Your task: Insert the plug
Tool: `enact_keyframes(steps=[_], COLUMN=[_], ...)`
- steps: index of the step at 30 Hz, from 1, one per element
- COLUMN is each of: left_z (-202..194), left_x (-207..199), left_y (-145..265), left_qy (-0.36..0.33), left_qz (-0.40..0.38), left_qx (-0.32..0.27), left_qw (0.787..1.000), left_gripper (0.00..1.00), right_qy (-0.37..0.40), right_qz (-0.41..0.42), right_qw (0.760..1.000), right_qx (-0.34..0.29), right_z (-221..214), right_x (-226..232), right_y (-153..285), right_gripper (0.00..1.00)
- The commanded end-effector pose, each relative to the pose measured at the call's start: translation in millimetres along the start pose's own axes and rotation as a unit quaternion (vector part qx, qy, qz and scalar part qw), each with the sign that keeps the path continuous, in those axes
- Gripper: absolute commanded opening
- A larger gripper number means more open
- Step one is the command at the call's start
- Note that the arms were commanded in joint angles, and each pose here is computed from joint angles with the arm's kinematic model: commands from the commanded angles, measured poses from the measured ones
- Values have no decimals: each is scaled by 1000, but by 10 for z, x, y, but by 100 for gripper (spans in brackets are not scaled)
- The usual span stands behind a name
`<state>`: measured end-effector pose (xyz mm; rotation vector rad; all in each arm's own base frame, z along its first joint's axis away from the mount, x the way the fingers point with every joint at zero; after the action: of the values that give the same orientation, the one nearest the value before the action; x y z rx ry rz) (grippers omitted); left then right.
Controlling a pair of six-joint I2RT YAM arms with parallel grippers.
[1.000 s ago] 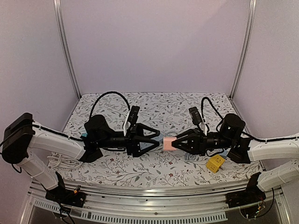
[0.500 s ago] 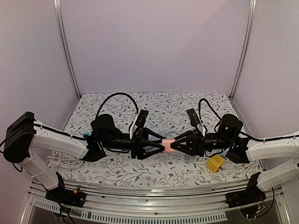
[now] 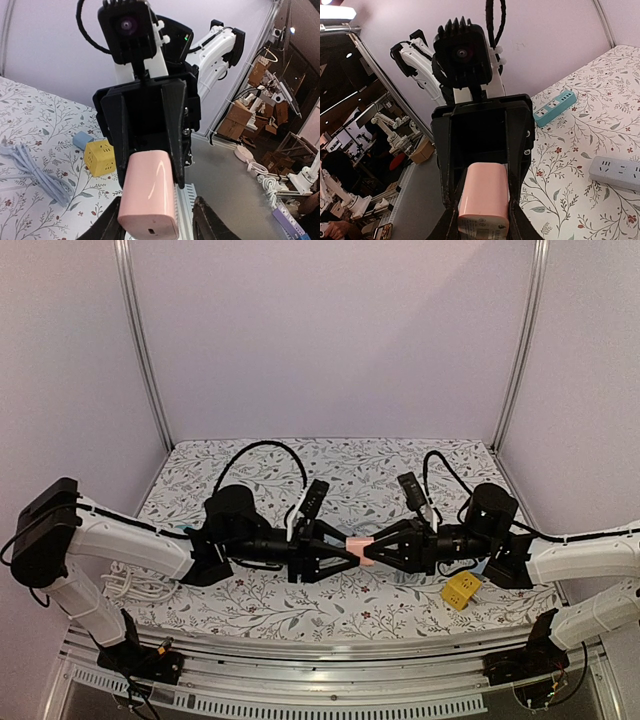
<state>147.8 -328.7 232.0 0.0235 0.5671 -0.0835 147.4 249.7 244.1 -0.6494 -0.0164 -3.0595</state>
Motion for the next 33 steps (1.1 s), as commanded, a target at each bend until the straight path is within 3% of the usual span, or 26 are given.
enact_keyframes(steps=[1,7,13,15,20,23,26,33], left_z=[-14,-23,-12,-7,0,13,43,110], left_x=[-26,-29,-42,-50,-50,-51,-60,-70], left_y=[-111,-151,-167,-165,-136,-102,-46,159], left_qy=[1,2,3,4,6,4,6,26], left_qz=[-12,-20,-22,-20,1,27,64,193], left_qx=[14,18,18,18,24,30,33,46], left_qw=[1000,1000,1000,1000,1000,999,997,980], left_gripper=[44,32,0,0,0,0,0,0], right_qy=[19,20,23,27,29,30,31,30], right_qz=[-4,-3,1,7,-5,-26,-61,-148], right_qw=[1000,1000,1000,1000,999,999,997,988], right_qx=[-13,-13,-13,-10,-12,-18,-25,-41], right_z=[89,87,85,80,75,90,102,120], right_x=[28,30,44,58,61,60,46,-30], right_y=[15,14,21,25,53,87,126,207], right_gripper=[0,0,0,10,67,85,98,99])
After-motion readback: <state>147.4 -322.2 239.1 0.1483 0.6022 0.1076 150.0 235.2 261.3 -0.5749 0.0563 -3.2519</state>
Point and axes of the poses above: each gripper's point midway between its finger pads, its own y axis back along the fingers, its own x axis along the line the jaws close on, z = x × y, the point moved 10 cm from there along y, back along the fingers, and after that the axes turned 10 degrees about y, right-handed, at the moved point
